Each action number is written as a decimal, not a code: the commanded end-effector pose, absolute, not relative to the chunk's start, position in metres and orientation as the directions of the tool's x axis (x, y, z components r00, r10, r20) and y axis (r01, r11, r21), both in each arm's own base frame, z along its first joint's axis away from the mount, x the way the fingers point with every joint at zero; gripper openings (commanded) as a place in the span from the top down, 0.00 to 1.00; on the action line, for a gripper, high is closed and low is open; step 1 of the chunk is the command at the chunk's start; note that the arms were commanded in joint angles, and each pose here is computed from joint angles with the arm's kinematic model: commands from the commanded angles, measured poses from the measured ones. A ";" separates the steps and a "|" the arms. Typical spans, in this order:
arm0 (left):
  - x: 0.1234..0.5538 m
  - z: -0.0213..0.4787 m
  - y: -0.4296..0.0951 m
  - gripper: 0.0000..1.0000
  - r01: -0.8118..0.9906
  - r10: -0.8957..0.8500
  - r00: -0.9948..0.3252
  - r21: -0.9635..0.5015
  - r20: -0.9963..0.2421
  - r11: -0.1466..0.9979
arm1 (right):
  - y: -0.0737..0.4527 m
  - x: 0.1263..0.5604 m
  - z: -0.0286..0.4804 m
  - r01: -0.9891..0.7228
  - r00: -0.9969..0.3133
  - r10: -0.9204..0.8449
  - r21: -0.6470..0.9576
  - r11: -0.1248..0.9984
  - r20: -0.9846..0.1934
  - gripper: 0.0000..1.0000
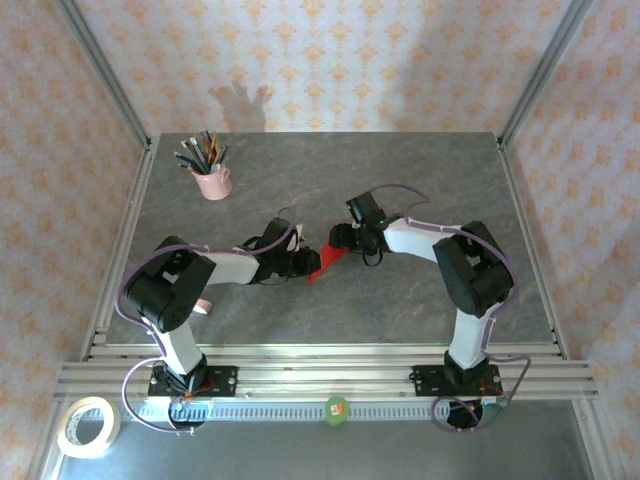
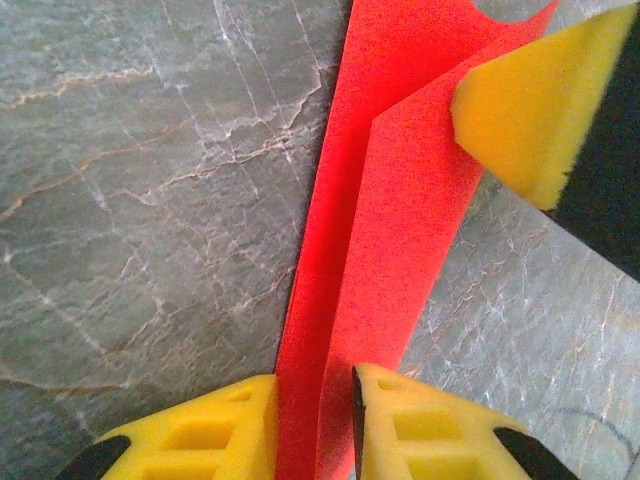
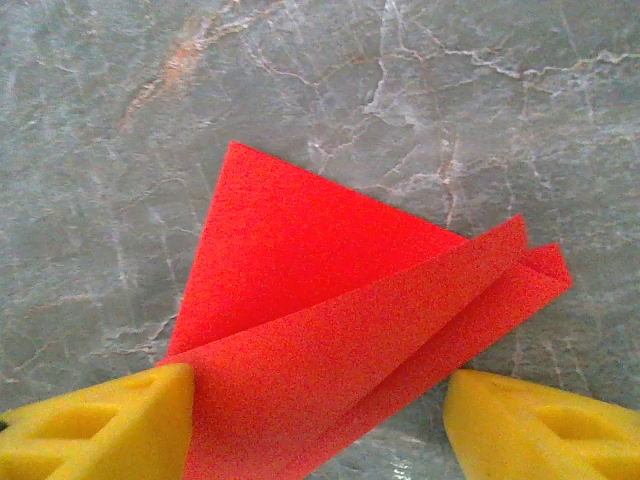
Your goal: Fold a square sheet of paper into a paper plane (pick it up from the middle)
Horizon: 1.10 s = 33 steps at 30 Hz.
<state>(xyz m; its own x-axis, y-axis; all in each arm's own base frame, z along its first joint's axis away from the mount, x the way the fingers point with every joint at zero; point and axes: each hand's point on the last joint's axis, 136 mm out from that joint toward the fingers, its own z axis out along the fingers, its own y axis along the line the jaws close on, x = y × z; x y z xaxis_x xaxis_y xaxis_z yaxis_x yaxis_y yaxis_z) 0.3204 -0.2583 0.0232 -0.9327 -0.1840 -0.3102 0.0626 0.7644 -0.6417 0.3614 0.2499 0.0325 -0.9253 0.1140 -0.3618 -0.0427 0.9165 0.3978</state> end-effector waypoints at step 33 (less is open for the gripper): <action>0.315 -0.017 -0.243 0.75 0.030 -0.134 -0.952 -0.520 -0.276 0.854 | 0.291 0.350 0.046 -0.107 -0.931 0.132 0.600 0.793 -0.340 0.68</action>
<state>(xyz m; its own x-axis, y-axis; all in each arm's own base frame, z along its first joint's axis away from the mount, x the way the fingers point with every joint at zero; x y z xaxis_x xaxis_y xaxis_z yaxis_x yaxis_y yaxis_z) 0.3210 -0.2583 0.0207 -0.9404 -0.1603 -0.3000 0.0648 0.7814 -0.6206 0.3429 0.2943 0.0476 -0.9380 0.1166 -0.3265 -0.1262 0.7623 0.6348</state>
